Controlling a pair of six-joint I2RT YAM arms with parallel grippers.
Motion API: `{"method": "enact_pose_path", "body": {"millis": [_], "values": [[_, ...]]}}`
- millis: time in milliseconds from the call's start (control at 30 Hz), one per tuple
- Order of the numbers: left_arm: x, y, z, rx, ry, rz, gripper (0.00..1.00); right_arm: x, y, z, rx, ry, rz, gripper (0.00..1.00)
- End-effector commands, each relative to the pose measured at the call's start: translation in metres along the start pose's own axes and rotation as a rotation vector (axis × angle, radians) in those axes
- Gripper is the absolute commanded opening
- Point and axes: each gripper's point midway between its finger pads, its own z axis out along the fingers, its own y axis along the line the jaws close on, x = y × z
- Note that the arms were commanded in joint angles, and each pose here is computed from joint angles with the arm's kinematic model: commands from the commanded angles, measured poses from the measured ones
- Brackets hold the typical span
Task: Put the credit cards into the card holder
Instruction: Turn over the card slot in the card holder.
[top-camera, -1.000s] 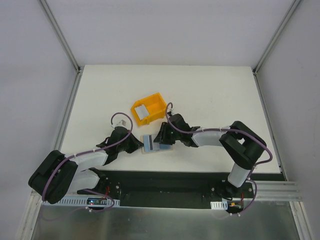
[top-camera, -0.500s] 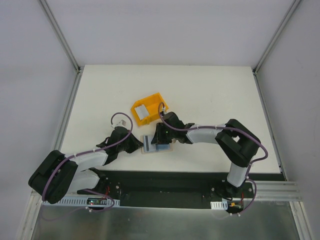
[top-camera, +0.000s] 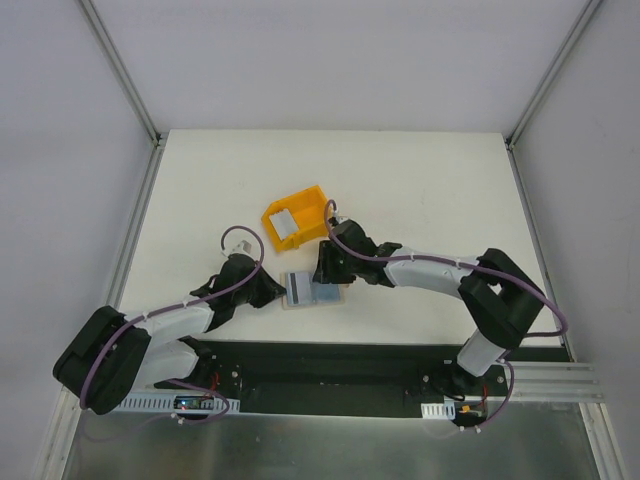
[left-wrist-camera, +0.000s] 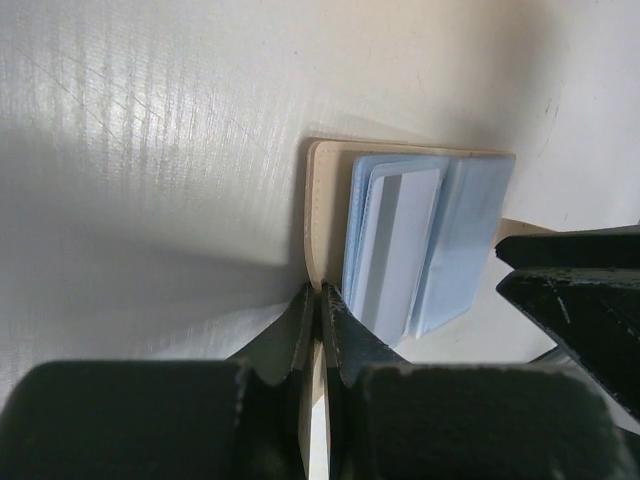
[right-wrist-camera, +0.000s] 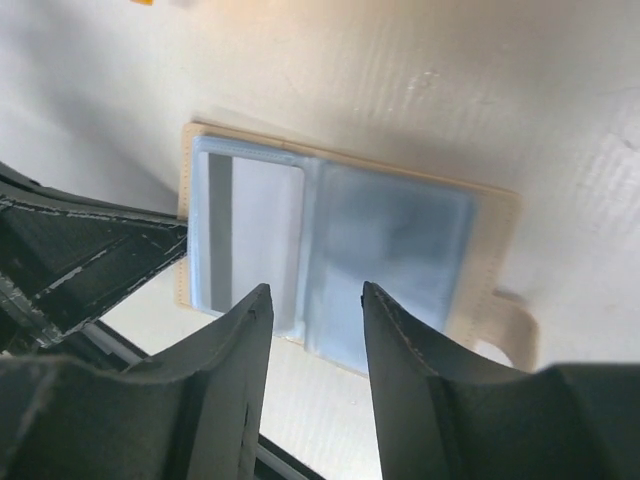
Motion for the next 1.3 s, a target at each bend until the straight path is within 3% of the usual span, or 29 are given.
{"method": "enact_pose_path", "body": {"millis": [0,467,667,933,1133,1267], "values": [[-0.003,-0.004,-0.004,0.005,-0.007,0.034,0.0,-0.008,-0.022,-0.015,0.112,-0.049,-0.013,0.45],[-0.01,-0.024,-0.011,0.067,-0.013,0.065,0.0,-0.001,-0.015,-0.01,0.081,0.009,-0.01,0.44],[-0.014,-0.04,-0.016,0.11,-0.019,0.099,0.0,0.013,-0.027,0.002,0.139,0.089,-0.006,0.21],[-0.013,-0.07,-0.02,0.211,0.024,0.174,0.0,0.019,-0.032,0.007,0.162,0.124,-0.001,0.15],[0.015,-0.107,-0.012,0.293,0.141,0.263,0.0,0.014,-0.035,0.002,0.178,0.086,0.004,0.15],[0.024,-0.096,0.002,0.222,0.189,0.21,0.0,-0.009,-0.042,-0.018,0.209,-0.04,0.0,0.17]]}}
